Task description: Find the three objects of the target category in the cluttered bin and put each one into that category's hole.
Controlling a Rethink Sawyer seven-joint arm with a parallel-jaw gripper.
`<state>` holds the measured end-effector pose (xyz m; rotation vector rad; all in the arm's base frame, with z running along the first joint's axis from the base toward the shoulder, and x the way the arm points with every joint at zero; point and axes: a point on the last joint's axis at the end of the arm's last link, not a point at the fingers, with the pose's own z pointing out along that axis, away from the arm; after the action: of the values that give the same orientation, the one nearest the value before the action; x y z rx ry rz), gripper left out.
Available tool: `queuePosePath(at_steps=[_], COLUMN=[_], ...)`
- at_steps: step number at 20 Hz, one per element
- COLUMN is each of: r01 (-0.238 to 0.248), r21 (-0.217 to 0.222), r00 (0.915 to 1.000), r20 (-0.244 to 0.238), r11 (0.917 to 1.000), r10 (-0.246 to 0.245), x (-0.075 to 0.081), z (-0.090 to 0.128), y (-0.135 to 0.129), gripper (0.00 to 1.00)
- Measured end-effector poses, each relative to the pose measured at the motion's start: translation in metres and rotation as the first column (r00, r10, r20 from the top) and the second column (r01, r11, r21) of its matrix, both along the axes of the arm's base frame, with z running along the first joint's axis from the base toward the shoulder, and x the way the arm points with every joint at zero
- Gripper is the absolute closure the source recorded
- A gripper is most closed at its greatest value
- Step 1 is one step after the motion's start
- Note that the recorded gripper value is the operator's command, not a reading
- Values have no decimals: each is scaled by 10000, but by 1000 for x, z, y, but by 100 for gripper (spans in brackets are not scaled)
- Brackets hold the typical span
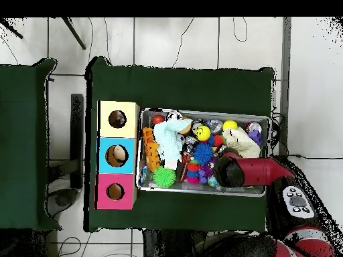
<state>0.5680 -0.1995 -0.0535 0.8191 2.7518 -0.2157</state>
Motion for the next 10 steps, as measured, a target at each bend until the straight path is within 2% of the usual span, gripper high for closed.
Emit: queuePosePath(at_steps=[10], r01=[414], r21=[201], r00=[9991], r20=[83], r11=[9989], r10=[-416], x=[3], z=[12], y=[7], gripper=[100])
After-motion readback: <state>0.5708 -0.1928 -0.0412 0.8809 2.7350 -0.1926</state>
